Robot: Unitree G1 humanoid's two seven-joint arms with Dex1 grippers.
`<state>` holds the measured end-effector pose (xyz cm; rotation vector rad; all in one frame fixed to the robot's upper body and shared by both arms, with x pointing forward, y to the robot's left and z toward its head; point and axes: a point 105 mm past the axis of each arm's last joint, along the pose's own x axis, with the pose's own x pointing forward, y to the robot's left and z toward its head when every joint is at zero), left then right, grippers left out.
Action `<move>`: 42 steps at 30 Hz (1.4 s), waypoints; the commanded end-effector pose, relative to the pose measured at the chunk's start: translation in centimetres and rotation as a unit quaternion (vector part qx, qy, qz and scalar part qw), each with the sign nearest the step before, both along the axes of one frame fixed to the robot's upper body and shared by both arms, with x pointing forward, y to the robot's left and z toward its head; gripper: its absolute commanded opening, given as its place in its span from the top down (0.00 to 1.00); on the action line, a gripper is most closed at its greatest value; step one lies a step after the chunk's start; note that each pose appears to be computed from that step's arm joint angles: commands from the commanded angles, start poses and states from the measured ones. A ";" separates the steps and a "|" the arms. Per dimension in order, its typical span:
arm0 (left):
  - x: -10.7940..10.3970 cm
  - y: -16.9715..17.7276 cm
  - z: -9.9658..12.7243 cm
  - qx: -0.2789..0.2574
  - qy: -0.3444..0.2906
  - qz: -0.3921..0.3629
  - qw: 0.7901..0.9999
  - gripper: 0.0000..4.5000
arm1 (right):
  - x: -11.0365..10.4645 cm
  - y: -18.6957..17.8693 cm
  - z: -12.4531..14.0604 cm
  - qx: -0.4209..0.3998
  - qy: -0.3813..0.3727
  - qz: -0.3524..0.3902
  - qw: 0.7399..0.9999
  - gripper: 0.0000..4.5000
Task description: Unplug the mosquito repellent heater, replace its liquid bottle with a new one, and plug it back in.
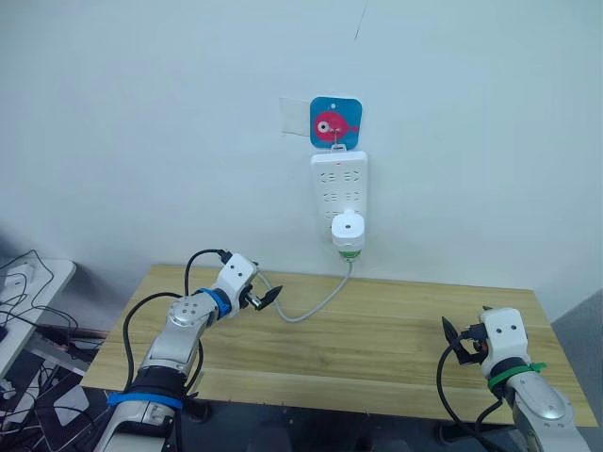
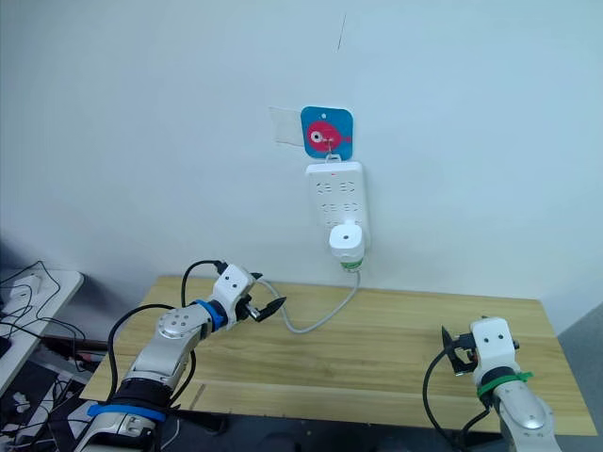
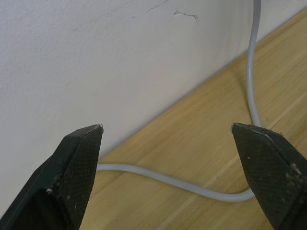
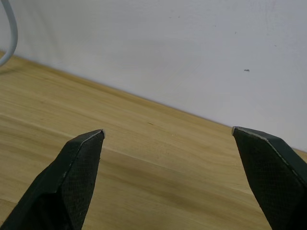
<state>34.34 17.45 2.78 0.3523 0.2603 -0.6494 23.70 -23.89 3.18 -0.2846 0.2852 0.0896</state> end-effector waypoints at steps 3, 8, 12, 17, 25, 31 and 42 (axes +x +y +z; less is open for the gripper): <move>0.9 0.6 1.9 -0.007 -0.028 -0.004 1.000 0.00 | 0.3 -0.7 1.6 -0.011 -0.028 -0.009 0.999 0.01; 0.9 0.5 2.3 -0.011 -0.035 -0.015 0.999 0.00 | 0.1 -0.3 1.7 -0.010 -0.030 -0.007 0.999 0.01; 0.9 0.5 2.7 -0.031 -0.032 -0.023 0.999 0.00 | -0.1 0.0 2.0 -0.009 -0.030 -0.001 1.000 0.01; 0.9 0.3 3.8 -0.066 -0.025 -0.045 0.997 0.00 | -0.4 0.5 2.4 -0.008 -0.033 0.001 0.999 0.01; 1.6 -1.9 8.4 -0.123 -0.046 -0.121 0.984 0.00 | 0.2 4.4 6.4 0.025 -0.084 0.076 0.993 0.01; 3.2 -4.2 12.0 -0.134 -0.070 -0.175 0.973 0.00 | 0.4 8.1 9.4 0.062 -0.112 0.152 0.980 0.01; 5.3 -6.8 15.3 -0.148 -0.116 -0.217 0.958 0.00 | -0.2 12.2 13.6 0.099 -0.167 0.221 0.956 0.01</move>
